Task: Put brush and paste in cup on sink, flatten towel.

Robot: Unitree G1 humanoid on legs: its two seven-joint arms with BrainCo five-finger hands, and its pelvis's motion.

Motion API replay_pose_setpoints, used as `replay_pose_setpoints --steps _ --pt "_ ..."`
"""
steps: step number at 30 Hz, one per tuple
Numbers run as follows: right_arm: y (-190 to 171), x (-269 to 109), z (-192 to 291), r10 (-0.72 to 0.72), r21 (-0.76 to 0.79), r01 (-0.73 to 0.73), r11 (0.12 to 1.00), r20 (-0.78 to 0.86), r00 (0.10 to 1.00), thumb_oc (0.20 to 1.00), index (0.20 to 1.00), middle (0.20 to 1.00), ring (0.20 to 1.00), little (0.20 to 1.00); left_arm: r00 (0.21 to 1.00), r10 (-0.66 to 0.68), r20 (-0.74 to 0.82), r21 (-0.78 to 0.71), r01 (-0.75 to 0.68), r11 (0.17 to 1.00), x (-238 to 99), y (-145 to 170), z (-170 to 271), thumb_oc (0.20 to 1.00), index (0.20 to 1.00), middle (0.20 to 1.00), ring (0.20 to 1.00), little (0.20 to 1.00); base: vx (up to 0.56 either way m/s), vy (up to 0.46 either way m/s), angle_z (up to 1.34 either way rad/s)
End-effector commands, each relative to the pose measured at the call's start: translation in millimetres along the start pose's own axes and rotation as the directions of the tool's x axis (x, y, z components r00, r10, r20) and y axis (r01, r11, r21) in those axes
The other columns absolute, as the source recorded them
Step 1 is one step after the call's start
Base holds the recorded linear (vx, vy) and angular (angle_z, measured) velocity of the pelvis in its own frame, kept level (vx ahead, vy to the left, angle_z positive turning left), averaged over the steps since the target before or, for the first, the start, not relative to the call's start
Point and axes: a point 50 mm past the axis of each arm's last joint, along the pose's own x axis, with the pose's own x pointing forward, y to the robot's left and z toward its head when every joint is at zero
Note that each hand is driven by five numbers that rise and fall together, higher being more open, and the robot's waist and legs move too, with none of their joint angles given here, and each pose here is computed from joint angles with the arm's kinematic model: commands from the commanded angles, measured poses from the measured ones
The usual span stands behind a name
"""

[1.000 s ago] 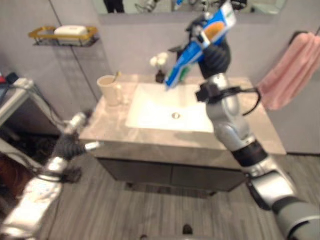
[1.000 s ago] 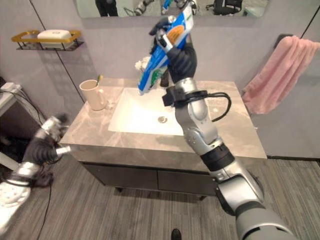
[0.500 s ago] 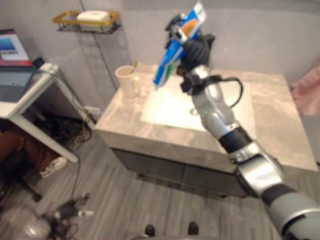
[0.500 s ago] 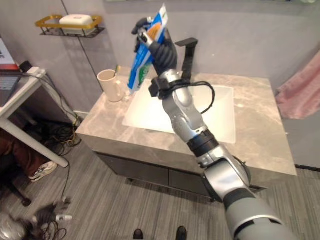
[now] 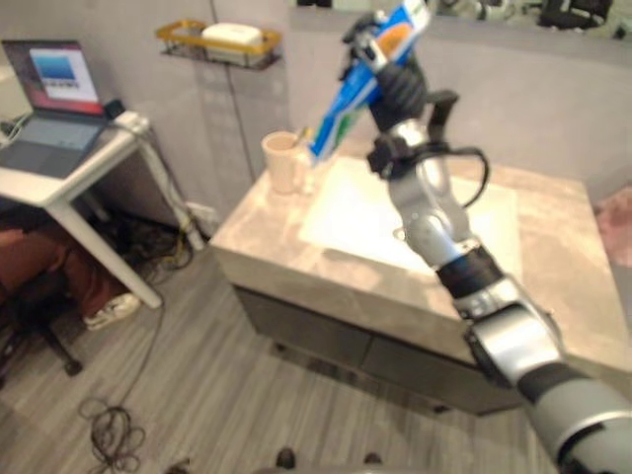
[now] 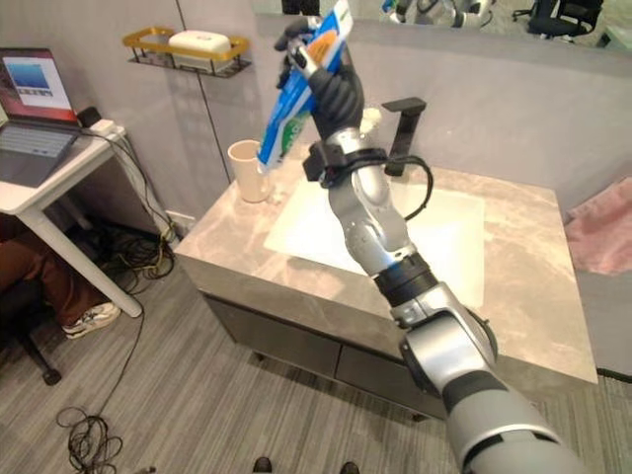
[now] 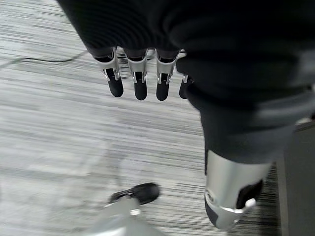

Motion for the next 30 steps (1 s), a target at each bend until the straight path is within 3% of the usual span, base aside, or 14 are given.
replay_pose_setpoints --steps 1,3,6,20,30 --pt "-1 12 50 -0.016 0.044 0.005 0.999 0.239 0.971 0.200 0.200 0.200 0.200 0.200 0.987 0.099 0.124 0.036 -0.104 0.994 5 31 38 1.000 1.000 1.000 1.000 1.000 -0.05 0.010 0.14" --pt "-9 4 65 -0.012 0.011 0.010 1.000 0.289 0.957 0.200 0.200 0.200 0.200 0.200 0.967 0.078 0.242 0.022 -0.086 0.996 4 29 67 1.000 1.000 1.000 1.000 1.000 -0.06 0.029 0.50" --pt "-1 4 61 0.007 0.023 -0.015 1.000 0.283 0.959 0.200 0.200 0.200 0.200 0.200 0.953 0.077 0.294 0.017 -0.086 0.996 2 27 76 1.000 1.000 1.000 1.000 1.000 0.02 0.159 0.76" --pt "6 2 51 -0.003 0.094 -0.024 0.995 0.275 0.962 0.200 0.200 0.200 0.200 0.200 0.970 0.085 0.228 0.176 -0.127 0.976 2 38 53 1.000 1.000 1.000 1.000 1.000 0.04 0.126 -0.24" --pt "11 3 51 0.002 0.108 -0.033 0.994 0.276 0.961 0.200 0.200 0.200 0.200 0.200 0.940 0.039 0.340 0.227 -0.122 0.966 1 31 83 1.000 1.000 1.000 1.000 1.000 0.02 0.204 -0.06"
